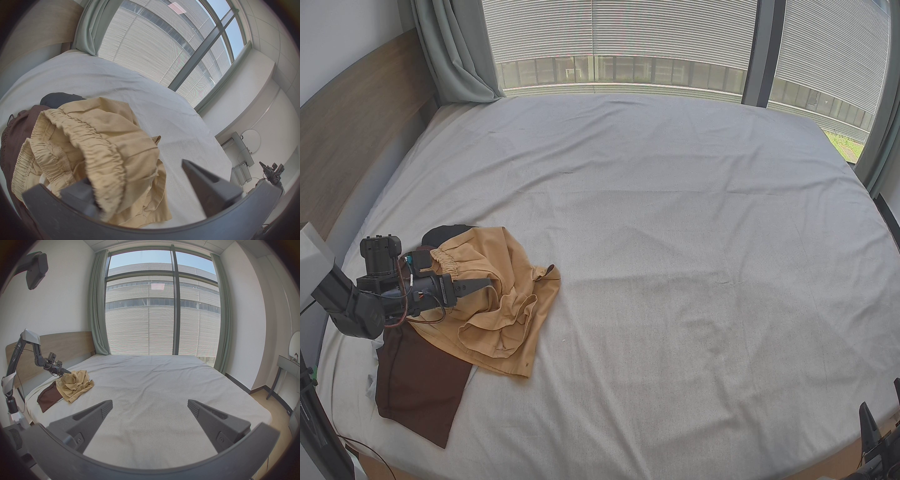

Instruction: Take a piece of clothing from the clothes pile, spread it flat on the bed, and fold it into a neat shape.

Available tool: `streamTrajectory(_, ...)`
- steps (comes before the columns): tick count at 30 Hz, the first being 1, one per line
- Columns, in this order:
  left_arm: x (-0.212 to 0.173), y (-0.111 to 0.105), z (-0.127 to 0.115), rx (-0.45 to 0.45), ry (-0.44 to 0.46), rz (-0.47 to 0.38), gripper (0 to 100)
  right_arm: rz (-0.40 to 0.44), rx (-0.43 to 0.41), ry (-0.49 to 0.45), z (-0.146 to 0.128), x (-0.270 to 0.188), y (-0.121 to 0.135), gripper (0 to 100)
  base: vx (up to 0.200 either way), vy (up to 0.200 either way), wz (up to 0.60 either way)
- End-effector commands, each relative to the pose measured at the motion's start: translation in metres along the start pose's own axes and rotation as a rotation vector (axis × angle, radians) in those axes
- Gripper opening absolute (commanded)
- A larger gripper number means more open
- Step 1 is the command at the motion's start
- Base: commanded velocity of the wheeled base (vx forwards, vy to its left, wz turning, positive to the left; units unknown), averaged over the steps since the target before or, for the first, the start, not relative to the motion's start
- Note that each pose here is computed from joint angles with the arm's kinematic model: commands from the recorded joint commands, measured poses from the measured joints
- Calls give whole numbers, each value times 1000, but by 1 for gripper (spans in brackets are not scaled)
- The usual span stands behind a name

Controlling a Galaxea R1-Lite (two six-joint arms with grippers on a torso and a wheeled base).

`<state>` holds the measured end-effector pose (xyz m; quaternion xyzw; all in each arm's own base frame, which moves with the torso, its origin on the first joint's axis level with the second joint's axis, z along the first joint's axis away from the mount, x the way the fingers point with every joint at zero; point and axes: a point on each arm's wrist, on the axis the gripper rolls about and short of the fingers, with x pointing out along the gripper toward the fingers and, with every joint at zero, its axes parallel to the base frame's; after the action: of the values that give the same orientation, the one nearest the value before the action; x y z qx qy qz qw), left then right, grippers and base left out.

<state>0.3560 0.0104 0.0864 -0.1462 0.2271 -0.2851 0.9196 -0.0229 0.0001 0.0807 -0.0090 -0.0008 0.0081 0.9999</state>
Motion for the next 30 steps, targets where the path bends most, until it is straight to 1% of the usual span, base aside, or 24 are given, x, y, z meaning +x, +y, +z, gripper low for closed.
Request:
streamTrajectory(1,2,3,-2,-7,7,1,0,1,1,0,-5,0,0,100,0,0,0)
streamTrajectory(7,3,4,-6,-14,18,-4,0,1,1,1,-5,0,0,100,0,0,0)
streamTrajectory(11,0,3,-4,-84,10,-10,0,1,1,1,-5,0,0,100,0,0,0)
streamTrajectory(12,0,3,-4,-89,10,-10,0,1,1,0,-5,0,0,100,0,0,0)
streamTrajectory(13,-4,0,0,-120,-8,-10,0,1,1,1,-5,0,0,100,0,0,0)
streamTrajectory(15,-6,-2,2,-129,-19,-13,0,1,1,1,-5,0,0,100,0,0,0)
streamTrajectory(16,-11,-7,4,-154,-34,-18,0,1,1,0,-5,0,0,100,0,0,0)
streamTrajectory(18,-12,-10,5,-166,-40,-23,0,-1,1,2,-5,0,0,100,0,0,0)
streamTrajectory(20,-19,-22,7,-201,-66,-44,0,-1,1,2,-5,0,0,100,0,0,0)
streamTrajectory(21,-19,-22,7,-201,-66,-44,0,-1,1,2,-5,0,0,100,0,0,0)
streamTrajectory(22,-19,-27,9,-220,-83,-49,0,-1,1,2,-5,0,0,100,0,0,0)
streamTrajectory(25,-21,-29,11,-252,-104,-54,0,-1,1,0,-5,0,0,100,0,0,0)
streamTrajectory(30,-21,-32,11,-273,-128,-61,0,-1,1,0,-5,0,0,100,0,0,0)
